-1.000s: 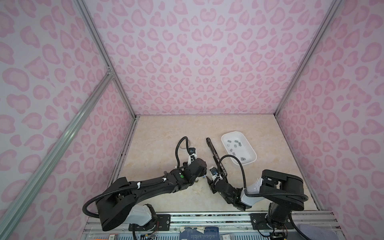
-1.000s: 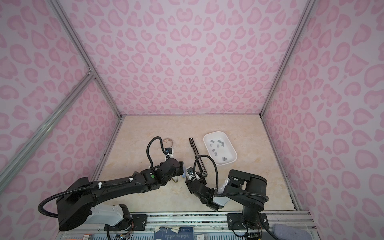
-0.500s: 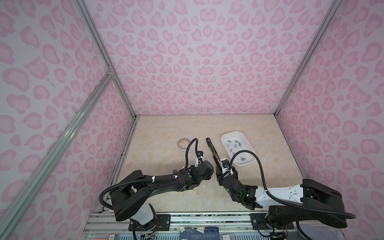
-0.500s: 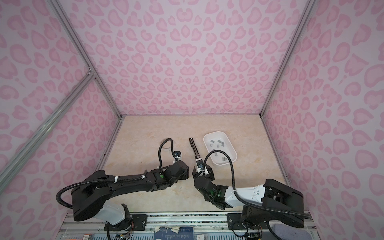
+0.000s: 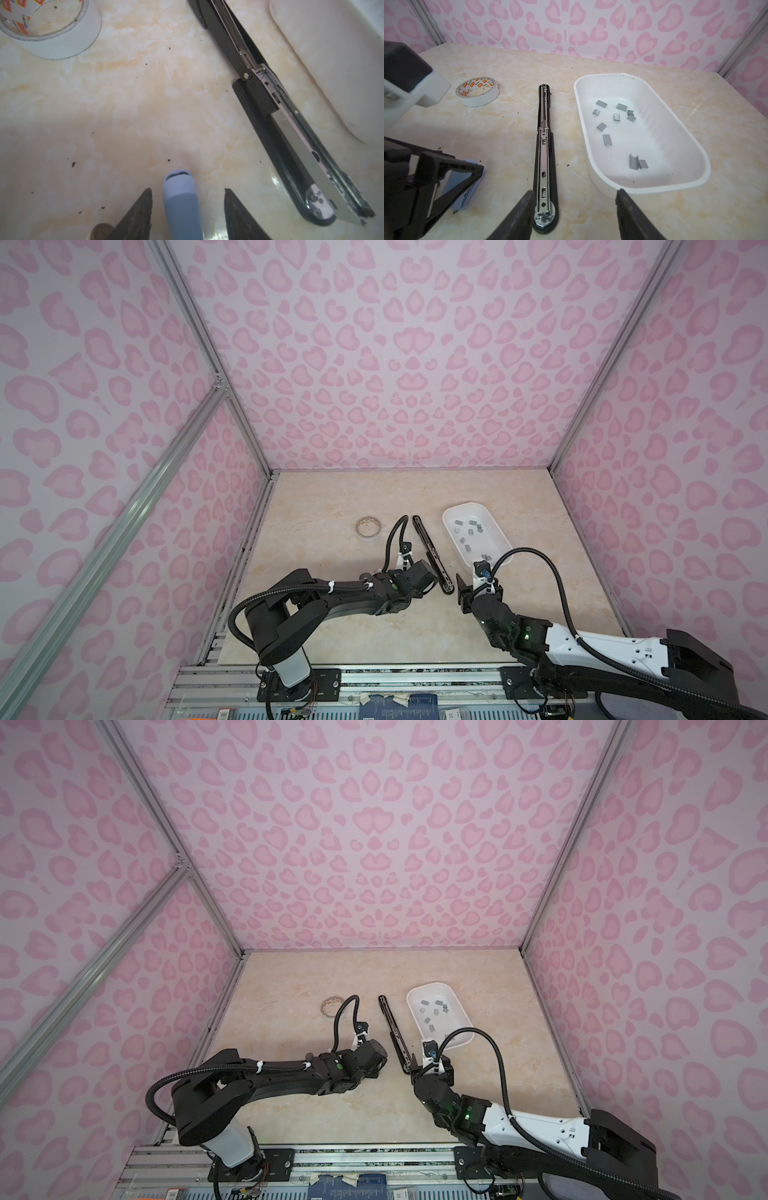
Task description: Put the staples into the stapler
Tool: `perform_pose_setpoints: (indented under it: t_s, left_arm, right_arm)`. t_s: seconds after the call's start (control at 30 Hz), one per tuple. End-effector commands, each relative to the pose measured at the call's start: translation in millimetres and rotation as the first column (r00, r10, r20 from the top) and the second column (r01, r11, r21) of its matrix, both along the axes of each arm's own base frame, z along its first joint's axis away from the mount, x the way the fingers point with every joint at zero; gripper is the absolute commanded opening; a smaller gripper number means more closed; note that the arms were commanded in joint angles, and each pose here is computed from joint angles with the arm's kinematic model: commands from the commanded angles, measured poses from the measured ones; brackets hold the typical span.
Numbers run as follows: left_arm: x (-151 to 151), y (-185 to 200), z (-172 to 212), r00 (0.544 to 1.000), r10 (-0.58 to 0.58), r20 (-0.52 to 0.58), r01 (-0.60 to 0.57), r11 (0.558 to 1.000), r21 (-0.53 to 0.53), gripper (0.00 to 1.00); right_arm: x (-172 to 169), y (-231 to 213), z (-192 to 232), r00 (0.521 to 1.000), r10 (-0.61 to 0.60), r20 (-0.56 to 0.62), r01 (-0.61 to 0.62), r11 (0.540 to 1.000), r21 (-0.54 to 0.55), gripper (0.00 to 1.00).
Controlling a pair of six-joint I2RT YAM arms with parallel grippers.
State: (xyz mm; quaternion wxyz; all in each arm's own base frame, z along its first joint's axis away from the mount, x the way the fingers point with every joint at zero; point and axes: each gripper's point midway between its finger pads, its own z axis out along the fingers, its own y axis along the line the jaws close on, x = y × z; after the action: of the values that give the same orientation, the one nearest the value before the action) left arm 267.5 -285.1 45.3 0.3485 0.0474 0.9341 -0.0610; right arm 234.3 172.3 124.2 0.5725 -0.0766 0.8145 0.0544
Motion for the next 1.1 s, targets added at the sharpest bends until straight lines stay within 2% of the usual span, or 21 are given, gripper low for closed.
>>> perform_pose_setpoints:
  t_s: [0.0, 0.1, 0.33, 0.6, 0.7, 0.8, 0.9, 1.07]
  left_arm:
    - [6.7, 1.2, 1.8, 0.999, 0.027, 0.017, -0.028, 0.999, 0.028, 0.54]
    - [5.5, 0.8, -6.7, 1.000, 0.031, 0.001, -0.031, 0.999, 0.037, 0.53]
    - [7.0, -0.1, -13.5, 0.999, 0.035, -0.008, -0.035, 0.998, 0.060, 0.47]
    - [7.6, -2.7, -9.3, 1.000, 0.001, 0.001, -0.001, 0.998, 0.061, 0.21]
    - [3.7, -9.6, -3.7, 0.998, -0.058, 0.002, 0.058, 0.998, 0.035, 0.12]
    - [-1.0, -15.0, 9.3, 0.991, -0.135, 0.023, 0.135, 0.991, 0.006, 0.08]
    - [-11.9, -28.8, 31.3, 0.957, -0.286, 0.057, 0.288, 0.957, -0.033, 0.03]
    - [-30.1, -31.3, 62.1, 0.897, -0.416, 0.150, 0.430, 0.900, -0.076, 0.03]
  right_arm:
    - [0.0, 11.0, -5.2, 0.998, 0.053, -0.036, -0.053, 0.999, -0.006, 0.63]
    - [3.8, 11.8, -7.0, 0.998, 0.029, -0.055, -0.030, 0.999, -0.030, 0.63]
    - [7.2, 16.5, -5.4, 0.998, 0.028, -0.059, -0.029, 1.000, -0.010, 0.63]
    - [16.1, 11.0, -16.9, 0.988, -0.017, -0.154, 0.030, 0.997, 0.078, 0.61]
    - [17.4, 11.5, -17.5, 0.986, -0.016, -0.168, 0.032, 0.995, 0.097, 0.60]
    - [18.0, 15.7, -19.2, 0.980, 0.019, -0.200, 0.010, 0.990, 0.141, 0.60]
    - [17.2, 27.6, -16.2, 0.972, 0.102, -0.211, -0.059, 0.978, 0.199, 0.59]
    - [15.5, 44.7, -9.8, 0.958, 0.207, -0.198, -0.147, 0.949, 0.280, 0.54]
